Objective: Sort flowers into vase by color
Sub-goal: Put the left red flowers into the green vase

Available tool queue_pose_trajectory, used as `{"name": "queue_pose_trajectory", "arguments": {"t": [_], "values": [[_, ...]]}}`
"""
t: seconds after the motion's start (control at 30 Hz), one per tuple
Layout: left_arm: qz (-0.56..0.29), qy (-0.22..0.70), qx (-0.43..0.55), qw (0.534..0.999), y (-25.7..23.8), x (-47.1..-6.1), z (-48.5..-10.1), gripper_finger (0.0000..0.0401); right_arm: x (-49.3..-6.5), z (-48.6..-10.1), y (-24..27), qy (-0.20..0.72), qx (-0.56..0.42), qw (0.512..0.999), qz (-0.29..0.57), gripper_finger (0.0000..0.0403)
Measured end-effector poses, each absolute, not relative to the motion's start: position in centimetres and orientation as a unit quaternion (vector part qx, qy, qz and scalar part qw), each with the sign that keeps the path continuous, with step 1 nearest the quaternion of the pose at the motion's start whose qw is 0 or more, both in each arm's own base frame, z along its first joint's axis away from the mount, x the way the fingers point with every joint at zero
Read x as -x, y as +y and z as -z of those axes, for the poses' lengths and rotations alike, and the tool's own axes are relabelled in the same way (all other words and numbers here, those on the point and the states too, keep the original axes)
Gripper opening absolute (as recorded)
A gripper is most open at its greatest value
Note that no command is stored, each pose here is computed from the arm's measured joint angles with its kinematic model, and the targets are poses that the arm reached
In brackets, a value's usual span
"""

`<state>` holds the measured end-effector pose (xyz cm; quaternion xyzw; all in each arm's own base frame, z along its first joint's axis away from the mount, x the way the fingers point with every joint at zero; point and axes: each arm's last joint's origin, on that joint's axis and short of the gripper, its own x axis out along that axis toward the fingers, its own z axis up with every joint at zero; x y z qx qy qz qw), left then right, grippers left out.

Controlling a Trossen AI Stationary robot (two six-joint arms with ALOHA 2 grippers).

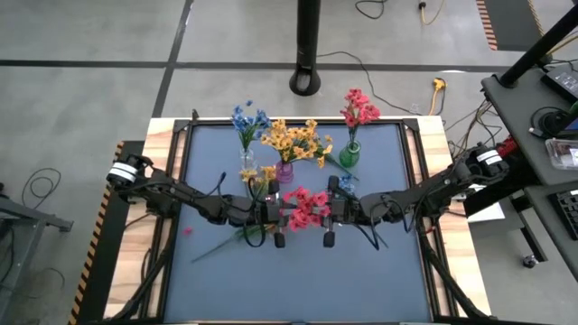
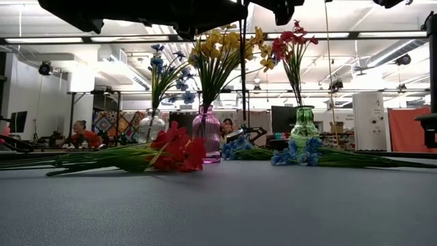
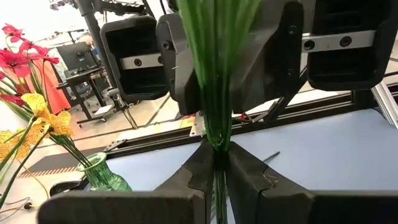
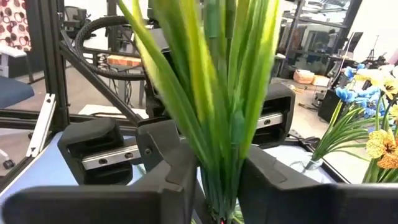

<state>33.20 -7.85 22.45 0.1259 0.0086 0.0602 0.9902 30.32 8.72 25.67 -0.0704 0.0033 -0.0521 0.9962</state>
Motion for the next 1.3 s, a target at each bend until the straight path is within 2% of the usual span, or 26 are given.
{"name": "queue_pose_trajectory", "arguments": {"t": [0.27, 0.43, 0.5, 0.6, 0.73, 0.93, 1.0, 1.3], "values": [[-0.074, 0.011, -0.122, 0.990, -7.8, -33.3, -22.8, 0.0030, -29.8, -26.5, 8.5, -0.007, 0.043, 0.998, 0.055, 0.0017], [-0.071, 0.068, -0.148, 0.984, -7.7, -33.2, -23.4, 0.0089, -28.3, -28.4, 8.0, -0.007, -0.007, 0.998, 0.057, 0.0019], [-0.077, 0.084, -0.165, 0.980, -7.7, -33.1, -24.3, 0.0121, -27.5, -28.9, 7.6, 0.013, -0.014, 0.996, 0.090, 0.0020], [-0.097, 0.114, -0.199, 0.968, -7.5, -33.0, -25.3, 0.0164, -25.7, -29.7, 6.5, 0.043, -0.012, 0.982, 0.183, 0.0021], [-0.091, 0.160, -0.247, 0.951, -7.2, -32.3, -27.6, 0.0196, -22.3, -31.6, 4.7, 0.047, -0.013, 0.960, 0.276, 0.0022], [-0.087, 0.207, -0.286, 0.932, -6.0, -30.4, -31.2, 0.0203, -18.8, -33.8, 1.7, -0.003, -0.017, 0.919, 0.393, 0.0022], [-0.094, 0.195, -0.297, 0.930, -5.4, -29.7, -32.3, 0.0202, -18.2, -33.9, 0.8, -0.005, -0.012, 0.902, 0.431, 0.0022], [-0.142, 0.168, -0.288, 0.932, -2.4, -26.4, -35.1, 0.0201, -19.0, -33.7, -2.7, -0.024, -0.001, 0.870, 0.492, 0.0022]]}}
